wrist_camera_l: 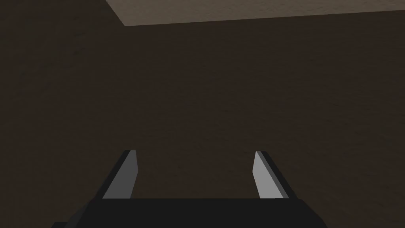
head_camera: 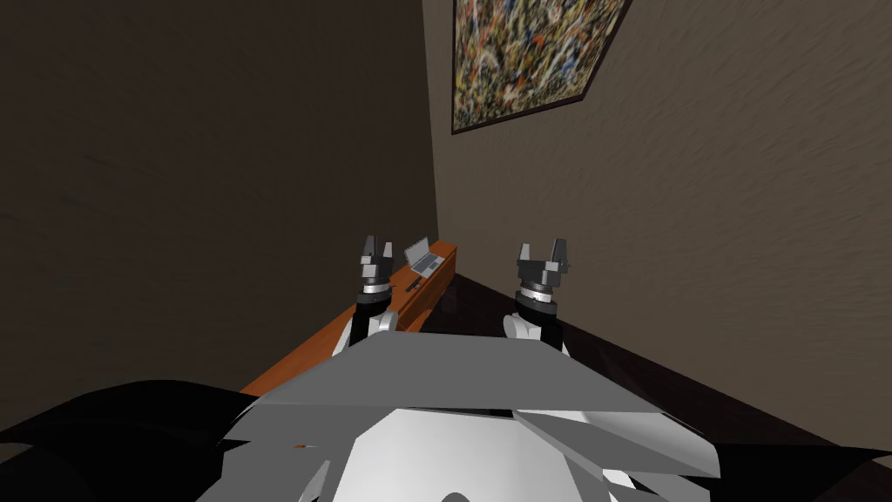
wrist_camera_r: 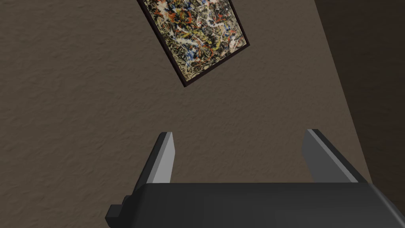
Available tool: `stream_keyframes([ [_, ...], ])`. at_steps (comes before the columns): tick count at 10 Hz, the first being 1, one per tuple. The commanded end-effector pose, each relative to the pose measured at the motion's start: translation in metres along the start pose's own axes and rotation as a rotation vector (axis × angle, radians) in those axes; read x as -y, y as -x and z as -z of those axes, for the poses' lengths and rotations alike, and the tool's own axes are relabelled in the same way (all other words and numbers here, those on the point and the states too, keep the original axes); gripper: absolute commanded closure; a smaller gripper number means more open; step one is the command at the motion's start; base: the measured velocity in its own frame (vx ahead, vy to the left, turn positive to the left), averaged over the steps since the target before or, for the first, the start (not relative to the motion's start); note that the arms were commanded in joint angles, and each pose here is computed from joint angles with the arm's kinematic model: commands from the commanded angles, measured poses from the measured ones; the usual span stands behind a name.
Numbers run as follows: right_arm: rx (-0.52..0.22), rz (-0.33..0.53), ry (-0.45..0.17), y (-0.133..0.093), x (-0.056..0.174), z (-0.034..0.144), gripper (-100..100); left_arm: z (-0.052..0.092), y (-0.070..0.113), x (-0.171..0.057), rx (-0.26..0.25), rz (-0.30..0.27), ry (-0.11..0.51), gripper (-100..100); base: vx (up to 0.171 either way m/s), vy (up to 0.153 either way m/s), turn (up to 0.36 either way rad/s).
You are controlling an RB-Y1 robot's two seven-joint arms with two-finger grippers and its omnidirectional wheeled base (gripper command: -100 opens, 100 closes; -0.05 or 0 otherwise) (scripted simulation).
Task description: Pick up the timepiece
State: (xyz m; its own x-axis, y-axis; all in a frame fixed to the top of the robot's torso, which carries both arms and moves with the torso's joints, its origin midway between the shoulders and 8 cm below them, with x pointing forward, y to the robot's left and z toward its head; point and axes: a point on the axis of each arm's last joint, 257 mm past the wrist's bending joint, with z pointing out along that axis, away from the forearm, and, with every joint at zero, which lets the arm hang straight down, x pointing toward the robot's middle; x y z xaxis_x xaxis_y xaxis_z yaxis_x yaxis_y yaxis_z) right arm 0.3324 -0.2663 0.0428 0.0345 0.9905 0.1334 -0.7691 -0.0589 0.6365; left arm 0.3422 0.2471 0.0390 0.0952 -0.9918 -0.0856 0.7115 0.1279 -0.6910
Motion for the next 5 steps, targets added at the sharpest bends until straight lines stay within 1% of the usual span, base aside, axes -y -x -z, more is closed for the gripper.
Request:
stream_keyframes([
  [1,0.0,0.0,0.0,0.0,0.0,0.0,0,0.001,0.0,-0.02,-0.005,0.034,0.042,-100,-0.013,-0.001,0.038],
  [3,0.0,0.0,0.0,0.0,0.0,0.0,0,0.002,0.001,-0.041,-0.003,0.07,0.088,-100,-0.023,0.002,0.02],
  [5,0.0,0.0,0.0,0.0,0.0,0.0,0,0.005,0.003,-0.07,0.004,0.116,0.149,-100,-0.019,0.006,0.028],
])
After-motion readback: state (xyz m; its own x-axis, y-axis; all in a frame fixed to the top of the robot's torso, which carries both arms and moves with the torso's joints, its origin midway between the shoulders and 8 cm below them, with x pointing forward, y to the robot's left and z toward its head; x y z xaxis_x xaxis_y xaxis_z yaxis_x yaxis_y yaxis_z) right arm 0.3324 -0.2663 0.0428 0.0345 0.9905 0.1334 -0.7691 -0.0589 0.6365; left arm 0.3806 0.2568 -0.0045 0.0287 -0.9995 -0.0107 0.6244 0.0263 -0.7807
